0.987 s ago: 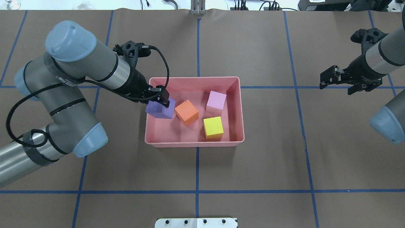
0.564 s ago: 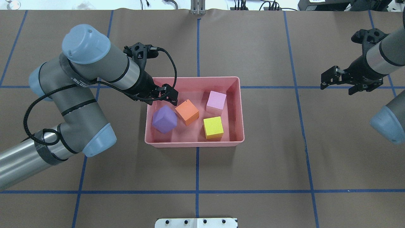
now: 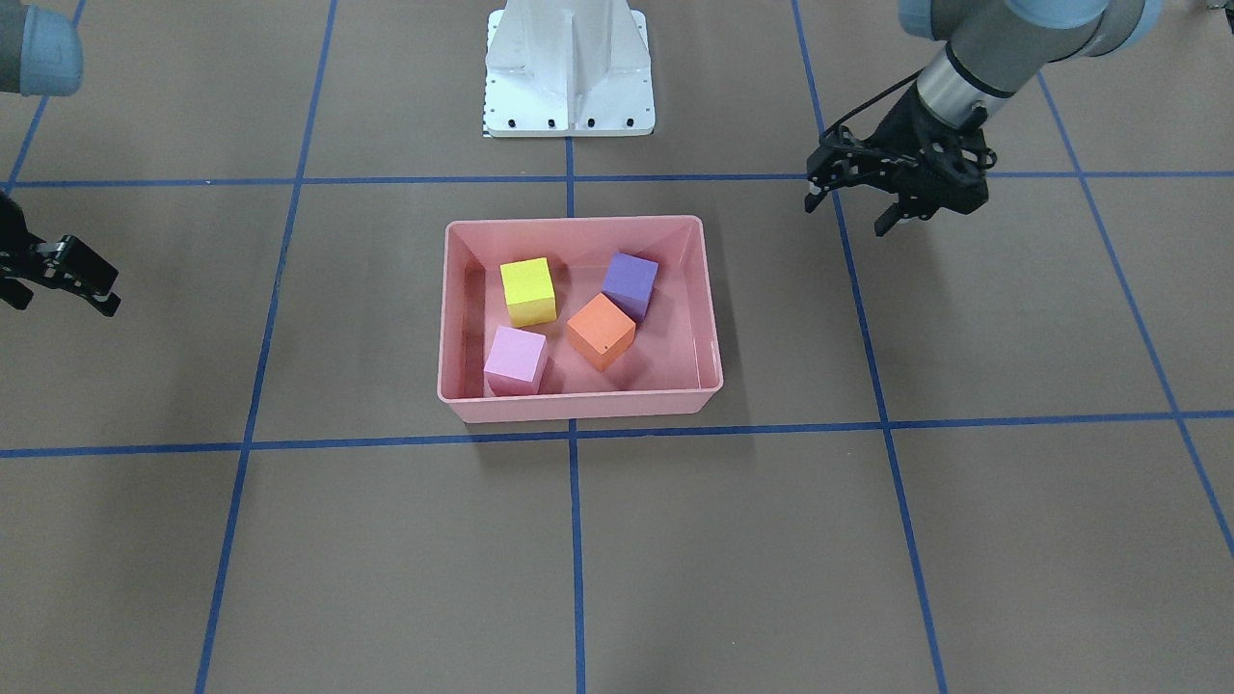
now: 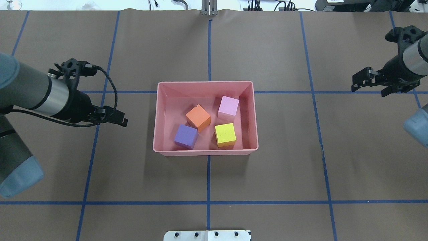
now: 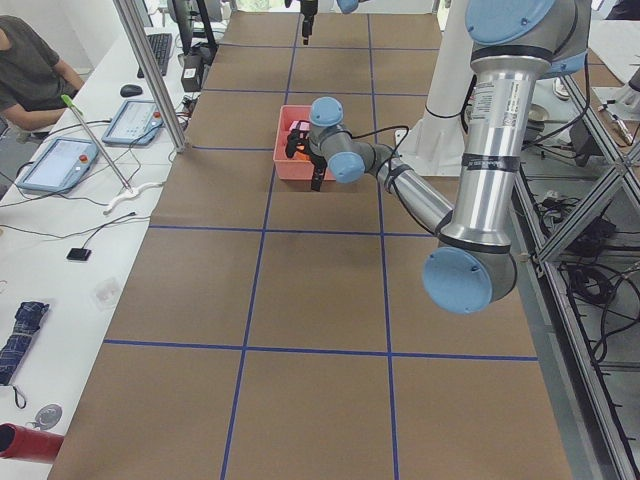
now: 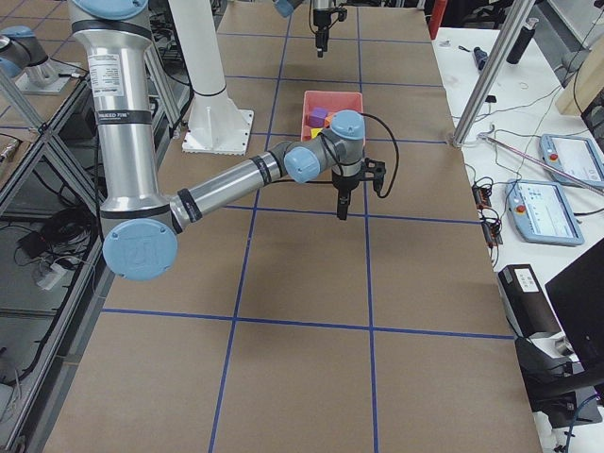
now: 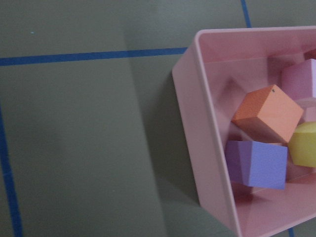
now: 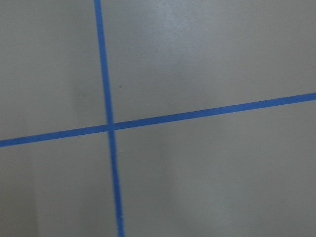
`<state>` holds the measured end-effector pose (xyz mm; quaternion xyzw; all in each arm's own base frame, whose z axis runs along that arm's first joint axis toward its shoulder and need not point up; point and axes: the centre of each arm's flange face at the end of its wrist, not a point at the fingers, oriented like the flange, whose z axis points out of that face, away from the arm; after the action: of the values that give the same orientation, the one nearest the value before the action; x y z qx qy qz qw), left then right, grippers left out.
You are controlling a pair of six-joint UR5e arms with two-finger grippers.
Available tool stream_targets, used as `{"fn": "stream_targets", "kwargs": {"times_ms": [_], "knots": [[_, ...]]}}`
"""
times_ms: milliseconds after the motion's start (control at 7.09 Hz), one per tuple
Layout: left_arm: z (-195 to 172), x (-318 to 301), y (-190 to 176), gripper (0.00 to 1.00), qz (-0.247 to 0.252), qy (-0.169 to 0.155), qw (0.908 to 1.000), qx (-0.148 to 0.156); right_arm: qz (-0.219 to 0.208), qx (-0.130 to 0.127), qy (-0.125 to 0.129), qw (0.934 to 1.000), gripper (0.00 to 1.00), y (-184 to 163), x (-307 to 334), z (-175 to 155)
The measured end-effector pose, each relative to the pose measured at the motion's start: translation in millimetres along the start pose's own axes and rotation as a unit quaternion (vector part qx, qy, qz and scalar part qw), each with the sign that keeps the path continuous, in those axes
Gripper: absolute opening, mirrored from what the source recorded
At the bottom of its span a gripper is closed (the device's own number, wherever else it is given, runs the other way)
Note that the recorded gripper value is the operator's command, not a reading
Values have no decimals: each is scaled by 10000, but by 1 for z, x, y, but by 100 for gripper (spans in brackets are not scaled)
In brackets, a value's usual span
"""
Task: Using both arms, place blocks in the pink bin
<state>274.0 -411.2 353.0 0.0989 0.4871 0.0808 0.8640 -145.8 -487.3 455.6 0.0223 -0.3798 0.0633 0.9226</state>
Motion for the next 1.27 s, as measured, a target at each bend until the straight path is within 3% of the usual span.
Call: {"fn": "stream_targets", "kwargs": {"times_ms": [282, 705, 987, 1269], "knots": [[-21, -108, 19, 100, 454, -641, 9969, -79, -453, -45, 78, 9989, 100, 12, 88, -11], [-66, -275, 20, 100, 98, -1559, 9867, -457, -719, -193, -121, 9972, 100, 26, 187, -17], [-88, -344, 26, 100, -172, -1305, 9887, -723, -756, -177, -172, 9968, 100, 26, 207, -20], [-88, -369, 40, 100, -476, -1078, 9896, -820, -724, -141, -181, 9971, 100, 19, 206, -25]]}}
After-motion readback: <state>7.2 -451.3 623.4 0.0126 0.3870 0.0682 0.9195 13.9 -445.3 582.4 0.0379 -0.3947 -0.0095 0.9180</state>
